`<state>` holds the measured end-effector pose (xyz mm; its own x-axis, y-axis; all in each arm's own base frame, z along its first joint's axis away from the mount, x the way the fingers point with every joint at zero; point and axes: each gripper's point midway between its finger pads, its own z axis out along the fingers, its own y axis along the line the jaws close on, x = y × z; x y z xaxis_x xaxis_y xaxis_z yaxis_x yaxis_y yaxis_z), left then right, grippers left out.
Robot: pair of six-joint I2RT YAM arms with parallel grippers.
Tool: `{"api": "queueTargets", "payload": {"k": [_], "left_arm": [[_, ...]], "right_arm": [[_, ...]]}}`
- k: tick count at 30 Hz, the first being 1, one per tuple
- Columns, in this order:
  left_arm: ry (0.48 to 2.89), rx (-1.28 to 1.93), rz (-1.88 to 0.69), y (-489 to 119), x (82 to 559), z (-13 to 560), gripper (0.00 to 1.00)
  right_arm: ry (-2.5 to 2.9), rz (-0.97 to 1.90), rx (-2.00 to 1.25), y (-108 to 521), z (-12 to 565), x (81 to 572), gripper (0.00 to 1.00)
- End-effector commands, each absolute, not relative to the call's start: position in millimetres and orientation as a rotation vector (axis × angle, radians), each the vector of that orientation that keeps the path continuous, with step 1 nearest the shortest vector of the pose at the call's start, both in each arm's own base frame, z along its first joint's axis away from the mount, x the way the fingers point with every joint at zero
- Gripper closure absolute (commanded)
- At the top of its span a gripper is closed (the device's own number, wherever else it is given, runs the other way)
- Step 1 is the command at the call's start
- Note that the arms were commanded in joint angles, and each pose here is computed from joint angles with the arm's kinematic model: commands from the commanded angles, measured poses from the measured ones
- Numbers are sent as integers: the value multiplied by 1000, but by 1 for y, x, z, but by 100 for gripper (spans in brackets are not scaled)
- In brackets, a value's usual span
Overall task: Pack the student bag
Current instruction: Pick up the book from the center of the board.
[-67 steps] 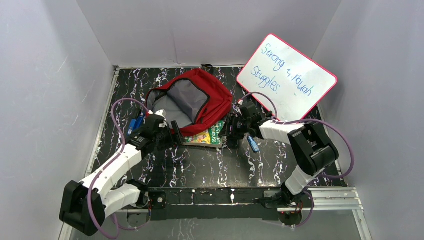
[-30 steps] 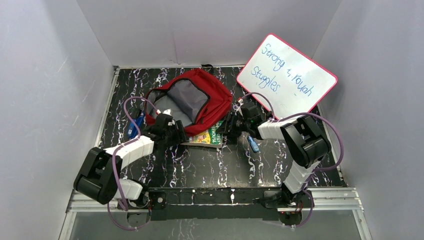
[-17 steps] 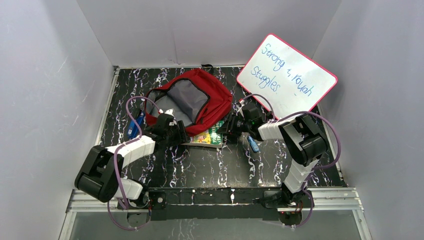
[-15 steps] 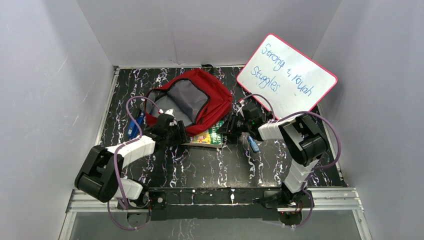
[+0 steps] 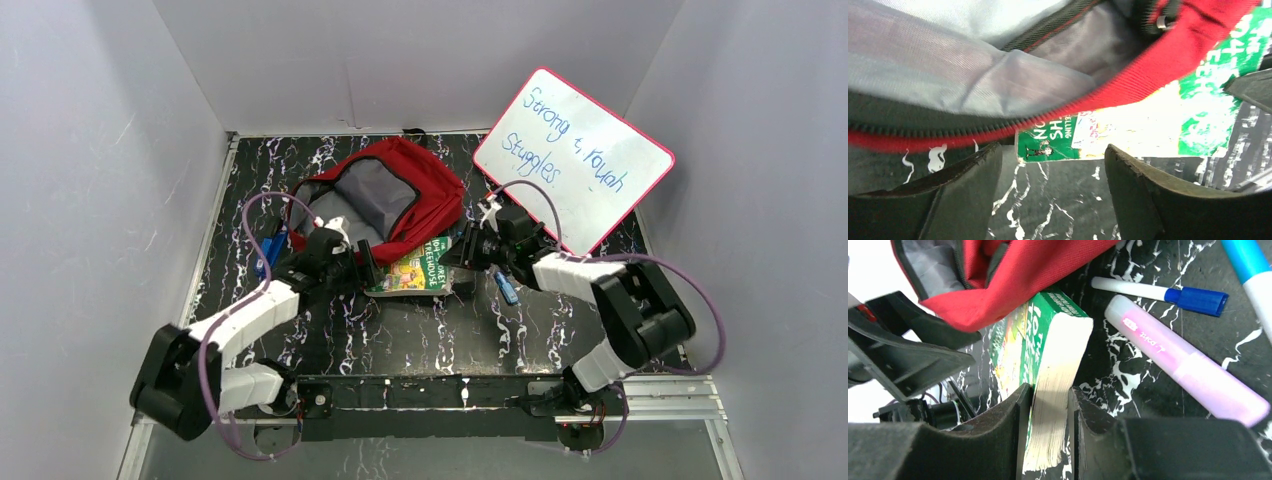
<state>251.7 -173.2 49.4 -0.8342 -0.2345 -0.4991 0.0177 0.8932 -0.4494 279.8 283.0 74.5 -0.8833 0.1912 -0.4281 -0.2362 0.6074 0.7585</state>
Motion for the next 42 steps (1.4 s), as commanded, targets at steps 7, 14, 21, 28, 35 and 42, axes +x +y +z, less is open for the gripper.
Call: {"api": "queueTargets", "payload": {"k": [7,14,21,28,35,42], "left_arm": [[2235,-68,-760,-181,249,166,23],[2064,326,-892,-209,243,207,24],[1887,796,-947,-237,238,218,24],[1503,1151,-953,-256,229,250,22],[1401,1268,-1045,-272,227,252,22],[1409,1346,-1167,-294,220,233,23]], "right_arm": [[2190,934,-290,241,142,266,100],[2142,880,-453,231,167,251,100],[2024,885,-596,233,198,244,100],[1849,972,-777,244,227,225,100],[1753,1022,-916,253,238,210,100],[1652,1031,-974,258,250,203,100]]}}
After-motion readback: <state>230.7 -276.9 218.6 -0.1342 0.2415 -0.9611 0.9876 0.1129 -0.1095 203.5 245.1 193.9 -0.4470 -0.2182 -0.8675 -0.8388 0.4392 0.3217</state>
